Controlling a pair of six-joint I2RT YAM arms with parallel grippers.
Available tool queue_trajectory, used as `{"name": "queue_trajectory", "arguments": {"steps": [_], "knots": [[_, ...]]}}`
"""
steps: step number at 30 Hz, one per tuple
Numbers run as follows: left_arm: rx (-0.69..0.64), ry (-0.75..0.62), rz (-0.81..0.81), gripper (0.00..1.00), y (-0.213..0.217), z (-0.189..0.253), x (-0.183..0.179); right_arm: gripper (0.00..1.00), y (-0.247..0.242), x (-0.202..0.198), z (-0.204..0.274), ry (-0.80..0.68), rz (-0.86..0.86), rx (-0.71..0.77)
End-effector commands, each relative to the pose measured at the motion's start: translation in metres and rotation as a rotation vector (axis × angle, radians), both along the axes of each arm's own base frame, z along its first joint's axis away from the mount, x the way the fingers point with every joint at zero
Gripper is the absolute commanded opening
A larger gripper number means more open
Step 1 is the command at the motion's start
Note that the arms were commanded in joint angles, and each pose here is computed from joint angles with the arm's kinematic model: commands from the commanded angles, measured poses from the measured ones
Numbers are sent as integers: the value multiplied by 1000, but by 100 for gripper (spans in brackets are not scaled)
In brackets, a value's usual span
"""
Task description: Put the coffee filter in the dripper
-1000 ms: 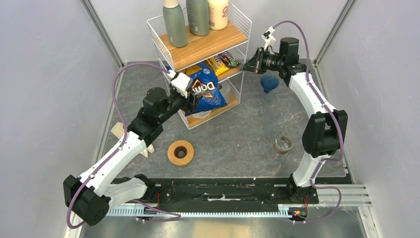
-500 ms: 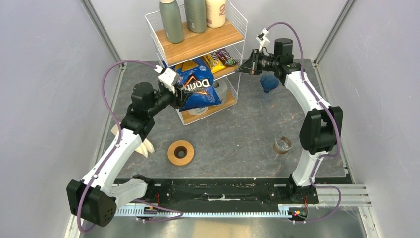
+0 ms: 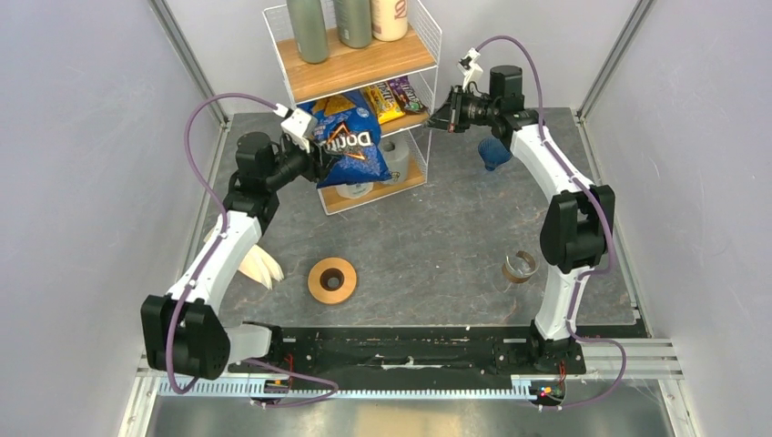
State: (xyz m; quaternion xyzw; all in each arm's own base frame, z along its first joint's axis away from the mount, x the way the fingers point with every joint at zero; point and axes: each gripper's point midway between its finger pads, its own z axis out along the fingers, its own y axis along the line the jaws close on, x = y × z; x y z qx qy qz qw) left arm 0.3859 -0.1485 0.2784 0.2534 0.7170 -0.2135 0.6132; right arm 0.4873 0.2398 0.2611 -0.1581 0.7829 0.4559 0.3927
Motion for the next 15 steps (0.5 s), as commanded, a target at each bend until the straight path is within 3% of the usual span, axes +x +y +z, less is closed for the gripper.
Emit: {"name": "queue_trajectory", "arguments": {"steps": [1, 15], "knots": [[-2, -117, 67, 53, 28, 33, 38, 0, 3, 33, 25, -146, -61, 5], [16, -141, 97, 51, 83, 36, 103, 0, 22, 74, 19, -211, -108, -9]]}}
